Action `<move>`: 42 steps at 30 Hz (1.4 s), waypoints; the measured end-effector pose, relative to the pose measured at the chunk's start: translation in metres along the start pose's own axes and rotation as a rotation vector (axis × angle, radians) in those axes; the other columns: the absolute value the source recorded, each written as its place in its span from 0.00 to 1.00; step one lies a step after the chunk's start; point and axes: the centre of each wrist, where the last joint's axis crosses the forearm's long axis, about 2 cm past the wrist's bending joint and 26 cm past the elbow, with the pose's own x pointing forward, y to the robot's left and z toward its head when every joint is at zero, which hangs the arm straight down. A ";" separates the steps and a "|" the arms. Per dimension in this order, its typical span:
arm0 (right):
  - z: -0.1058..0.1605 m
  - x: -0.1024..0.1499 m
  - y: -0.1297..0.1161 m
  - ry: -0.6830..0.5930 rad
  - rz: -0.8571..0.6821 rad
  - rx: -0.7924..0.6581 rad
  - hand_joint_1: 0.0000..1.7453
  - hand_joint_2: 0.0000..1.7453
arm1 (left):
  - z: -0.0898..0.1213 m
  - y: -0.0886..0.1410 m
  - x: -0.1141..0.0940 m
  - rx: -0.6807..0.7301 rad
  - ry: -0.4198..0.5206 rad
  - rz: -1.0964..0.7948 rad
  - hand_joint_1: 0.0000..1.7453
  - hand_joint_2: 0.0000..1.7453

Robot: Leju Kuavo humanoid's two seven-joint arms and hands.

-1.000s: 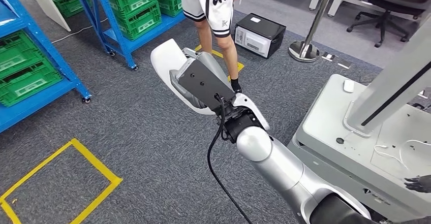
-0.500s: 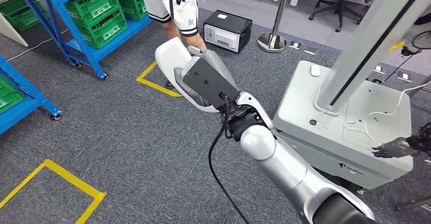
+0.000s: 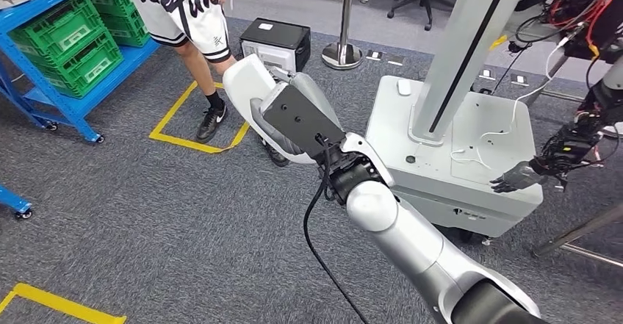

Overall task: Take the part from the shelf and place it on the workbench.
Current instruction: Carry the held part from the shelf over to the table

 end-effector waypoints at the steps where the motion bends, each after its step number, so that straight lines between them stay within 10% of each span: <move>1: 0.000 0.000 0.000 0.001 0.000 0.001 1.00 1.00 | 0.000 0.000 0.000 0.000 0.000 0.000 0.00 1.00; 42: 0.009 -0.001 0.011 0.023 -0.049 0.028 1.00 1.00 | 0.000 -0.005 -0.006 0.008 0.021 0.014 0.00 1.00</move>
